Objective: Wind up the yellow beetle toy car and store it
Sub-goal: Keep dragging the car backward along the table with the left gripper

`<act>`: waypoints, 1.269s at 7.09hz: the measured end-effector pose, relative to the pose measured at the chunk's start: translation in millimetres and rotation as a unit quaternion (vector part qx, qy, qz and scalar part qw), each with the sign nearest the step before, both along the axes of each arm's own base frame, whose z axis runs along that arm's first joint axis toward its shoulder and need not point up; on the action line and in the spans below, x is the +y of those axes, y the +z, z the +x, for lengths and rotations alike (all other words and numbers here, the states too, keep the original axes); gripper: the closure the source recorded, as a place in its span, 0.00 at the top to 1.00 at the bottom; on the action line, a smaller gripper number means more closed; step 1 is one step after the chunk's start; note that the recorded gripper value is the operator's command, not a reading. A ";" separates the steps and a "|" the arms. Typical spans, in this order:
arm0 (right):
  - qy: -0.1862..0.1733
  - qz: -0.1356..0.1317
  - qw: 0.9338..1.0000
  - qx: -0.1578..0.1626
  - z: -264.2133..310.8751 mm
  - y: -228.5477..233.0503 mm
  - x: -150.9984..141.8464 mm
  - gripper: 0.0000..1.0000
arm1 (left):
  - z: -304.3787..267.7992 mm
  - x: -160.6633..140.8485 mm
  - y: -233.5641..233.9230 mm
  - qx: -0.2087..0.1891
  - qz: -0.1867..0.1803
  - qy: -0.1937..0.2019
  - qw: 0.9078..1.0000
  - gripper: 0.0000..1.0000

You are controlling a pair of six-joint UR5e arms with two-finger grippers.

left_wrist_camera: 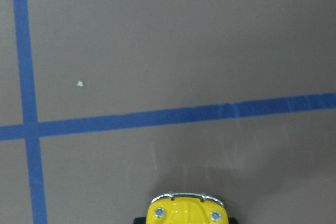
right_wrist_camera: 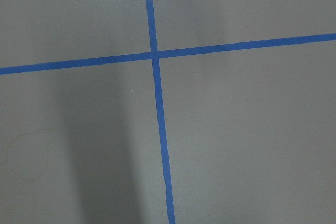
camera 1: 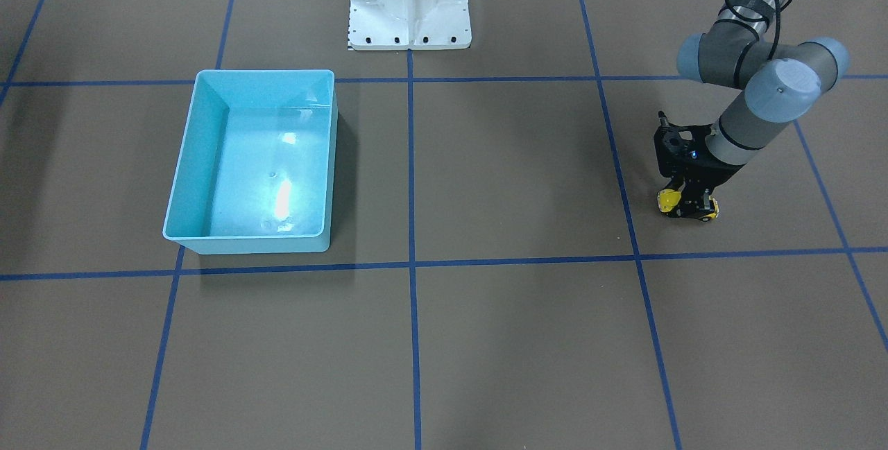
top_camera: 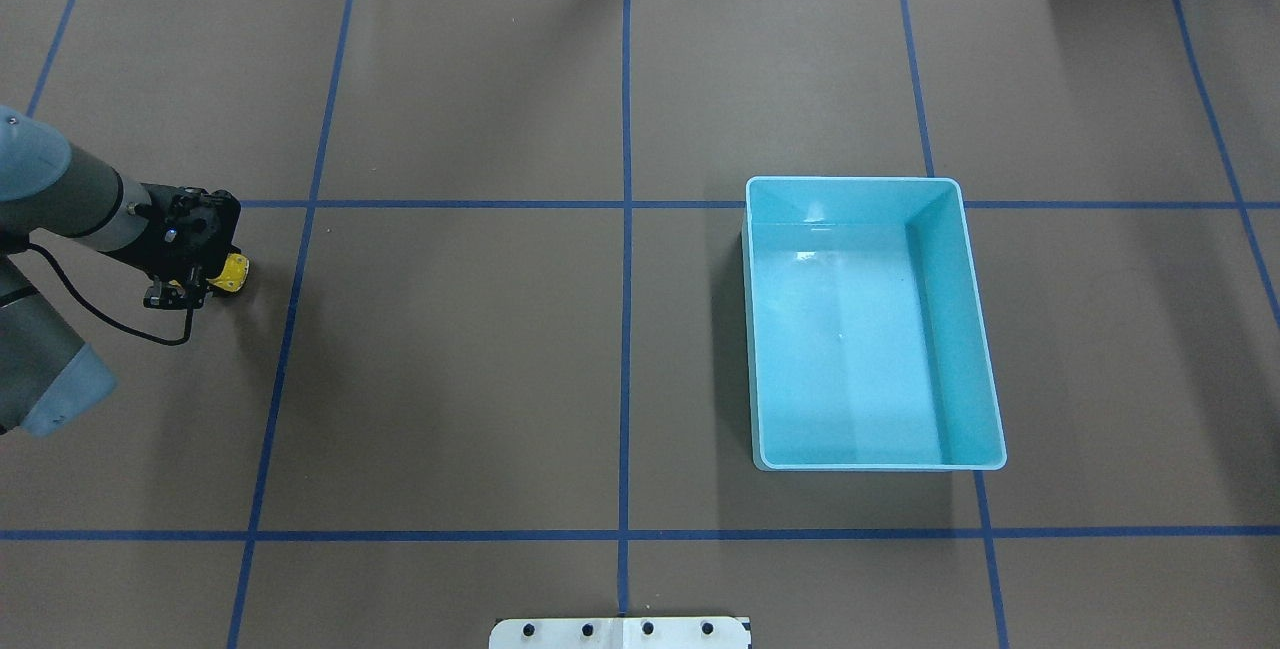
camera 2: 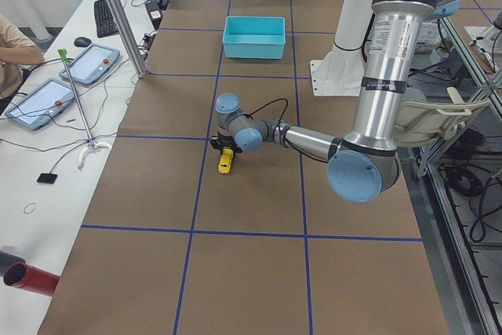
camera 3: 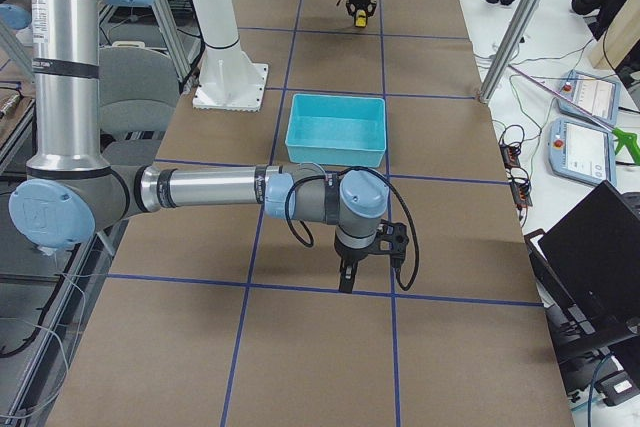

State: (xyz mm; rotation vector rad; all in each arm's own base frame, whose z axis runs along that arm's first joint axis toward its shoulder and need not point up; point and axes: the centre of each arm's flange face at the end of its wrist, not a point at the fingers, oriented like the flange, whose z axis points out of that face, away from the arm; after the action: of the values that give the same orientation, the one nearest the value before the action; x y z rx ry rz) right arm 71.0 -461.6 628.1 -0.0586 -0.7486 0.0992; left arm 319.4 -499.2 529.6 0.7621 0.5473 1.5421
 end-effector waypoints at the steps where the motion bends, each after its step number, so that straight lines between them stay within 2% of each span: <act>1: 0.000 0.000 1.000 0.000 0.0 0.0 0.0 1.00 | -2.7 0.1 1.7 0.000 0.002 0.000 1.000 0.00; 7: 0.000 -0.001 1.000 0.000 0.0 0.8 0.1 1.00 | -13.6 4.0 12.6 0.000 0.007 -0.001 1.000 0.00; 8: 0.000 -0.001 1.000 0.000 0.0 0.8 0.1 1.00 | -14.2 4.1 13.6 0.000 0.006 -0.001 1.000 0.99; 9: 0.000 -0.001 1.000 0.000 0.0 0.7 0.1 1.00 | -14.7 3.8 14.8 -0.001 0.006 -0.002 1.000 1.00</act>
State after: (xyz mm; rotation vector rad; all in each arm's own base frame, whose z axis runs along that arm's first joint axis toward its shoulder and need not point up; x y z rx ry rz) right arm 70.9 -461.5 628.9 -0.0602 -0.7486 0.1001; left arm 304.7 -495.4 544.4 0.7698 0.5361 1.5433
